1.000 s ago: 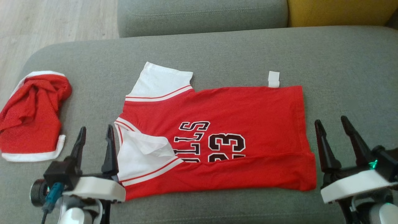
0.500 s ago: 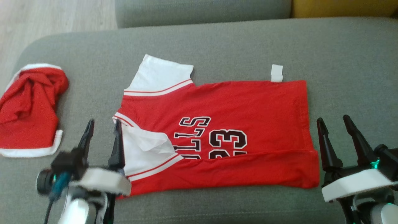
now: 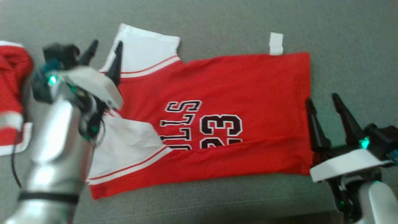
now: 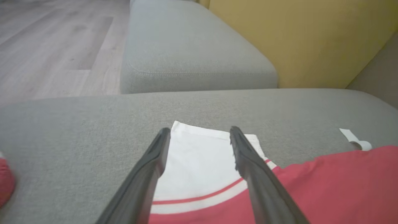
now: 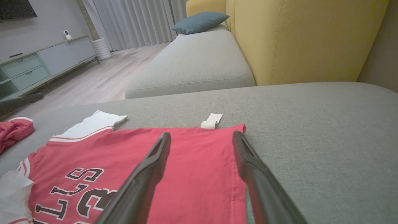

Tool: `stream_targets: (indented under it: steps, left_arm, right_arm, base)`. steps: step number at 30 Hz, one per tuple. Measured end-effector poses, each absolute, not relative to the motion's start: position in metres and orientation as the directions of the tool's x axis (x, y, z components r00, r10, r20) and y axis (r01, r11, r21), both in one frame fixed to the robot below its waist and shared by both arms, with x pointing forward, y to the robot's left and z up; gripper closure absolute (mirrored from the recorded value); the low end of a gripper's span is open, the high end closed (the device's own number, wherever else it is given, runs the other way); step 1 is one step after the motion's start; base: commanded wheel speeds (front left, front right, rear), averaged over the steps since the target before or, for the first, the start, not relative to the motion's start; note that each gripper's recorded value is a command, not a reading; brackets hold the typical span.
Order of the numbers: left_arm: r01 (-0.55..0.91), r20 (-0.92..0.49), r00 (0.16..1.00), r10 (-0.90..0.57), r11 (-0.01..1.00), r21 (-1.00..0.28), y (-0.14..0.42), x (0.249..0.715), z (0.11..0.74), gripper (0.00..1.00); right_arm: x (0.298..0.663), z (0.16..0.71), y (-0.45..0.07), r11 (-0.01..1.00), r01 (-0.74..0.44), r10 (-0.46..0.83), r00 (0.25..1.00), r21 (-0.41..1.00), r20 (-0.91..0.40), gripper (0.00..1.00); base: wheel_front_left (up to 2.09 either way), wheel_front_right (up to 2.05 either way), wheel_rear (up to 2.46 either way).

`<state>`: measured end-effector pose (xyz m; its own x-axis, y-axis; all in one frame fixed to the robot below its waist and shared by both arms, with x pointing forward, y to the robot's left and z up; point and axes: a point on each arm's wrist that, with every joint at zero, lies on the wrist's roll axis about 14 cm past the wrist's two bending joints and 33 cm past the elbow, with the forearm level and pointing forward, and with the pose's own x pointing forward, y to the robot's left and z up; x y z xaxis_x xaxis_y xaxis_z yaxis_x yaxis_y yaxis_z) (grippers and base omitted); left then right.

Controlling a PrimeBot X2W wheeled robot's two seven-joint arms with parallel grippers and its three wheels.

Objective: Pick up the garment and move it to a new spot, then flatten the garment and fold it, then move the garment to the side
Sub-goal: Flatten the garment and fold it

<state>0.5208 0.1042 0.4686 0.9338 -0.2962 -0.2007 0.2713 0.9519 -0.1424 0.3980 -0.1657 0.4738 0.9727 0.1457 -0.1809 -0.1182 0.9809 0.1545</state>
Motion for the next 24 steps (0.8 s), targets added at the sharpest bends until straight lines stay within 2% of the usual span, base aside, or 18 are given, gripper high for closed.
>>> stream_targets:
  steps: [11,17,20,21,22,23,24]
  left_arm:
    - [0.293,-0.493,0.808,-0.322,0.946,-0.136,0.099,0.596,0.401,0.00]
    - [0.307,-0.647,0.693,-0.319,0.942,-0.135,0.092,0.601,0.360,0.00]
    - [0.313,-0.681,0.661,-0.315,0.941,-0.131,0.093,0.606,0.358,0.00]
    - [0.317,-0.691,0.651,-0.314,0.940,-0.128,0.092,0.606,0.359,0.06]
    - [0.317,-0.691,0.651,-0.314,0.940,-0.128,0.092,0.606,0.359,0.58]
    - [0.321,-0.697,0.645,-0.313,0.939,-0.124,0.092,0.606,0.359,1.00]
    - [0.328,-0.700,0.642,-0.311,0.937,-0.115,0.093,0.605,0.360,1.00]
  right_arm:
    - [0.404,0.439,-0.182,0.983,-0.043,0.087,0.964,0.176,-0.251,0.00]
    - [0.397,0.419,-0.198,0.985,0.024,0.030,0.952,0.173,-0.304,0.00]
    - [0.395,0.414,-0.202,0.985,0.038,0.018,0.948,0.169,-0.316,0.00]
    - [0.396,0.415,-0.203,0.985,0.038,0.017,0.949,0.168,-0.314,0.00]
    - [0.396,0.415,-0.203,0.985,0.038,0.017,0.949,0.168,-0.314,0.00]
    - [0.398,0.416,-0.203,0.985,0.037,0.018,0.951,0.170,-0.310,0.00]
    - [0.399,0.417,-0.203,0.984,0.035,0.020,0.952,0.173,-0.305,0.00]
  base:
    - [0.00,0.00,0.00]
    - [0.00,0.00,0.00]
    - [0.00,0.00,0.00]
    - [0.00,0.00,0.00]
    - [0.00,0.00,0.00]
    - [0.00,0.00,0.00]
    - [0.00,0.00,0.00]
